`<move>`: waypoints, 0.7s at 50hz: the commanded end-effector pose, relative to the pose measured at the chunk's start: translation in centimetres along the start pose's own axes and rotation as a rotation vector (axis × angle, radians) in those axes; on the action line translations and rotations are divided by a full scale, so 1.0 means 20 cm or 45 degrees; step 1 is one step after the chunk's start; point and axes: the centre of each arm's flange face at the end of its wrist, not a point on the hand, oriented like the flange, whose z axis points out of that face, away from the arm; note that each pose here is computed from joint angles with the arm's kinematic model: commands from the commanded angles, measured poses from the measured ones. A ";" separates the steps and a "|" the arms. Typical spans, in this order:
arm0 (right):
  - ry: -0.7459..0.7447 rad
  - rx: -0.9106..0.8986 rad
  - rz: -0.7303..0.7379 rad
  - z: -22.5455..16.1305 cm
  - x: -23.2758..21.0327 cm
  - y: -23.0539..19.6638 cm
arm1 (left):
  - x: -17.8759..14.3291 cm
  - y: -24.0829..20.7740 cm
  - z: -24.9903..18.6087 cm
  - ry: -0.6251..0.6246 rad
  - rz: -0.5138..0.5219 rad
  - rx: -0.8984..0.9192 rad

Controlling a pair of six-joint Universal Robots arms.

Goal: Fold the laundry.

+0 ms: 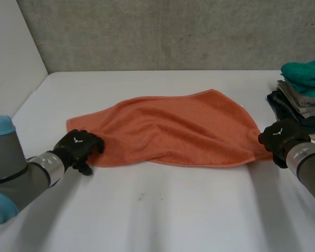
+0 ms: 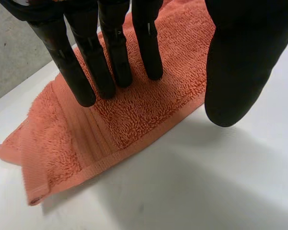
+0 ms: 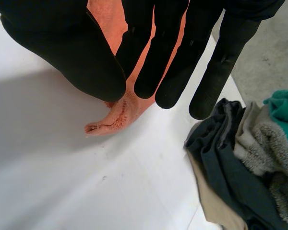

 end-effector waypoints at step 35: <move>-0.051 -0.068 -0.005 0.07 -0.07 0.09 | -0.10 -0.08 0.32 -0.139 0.110 0.070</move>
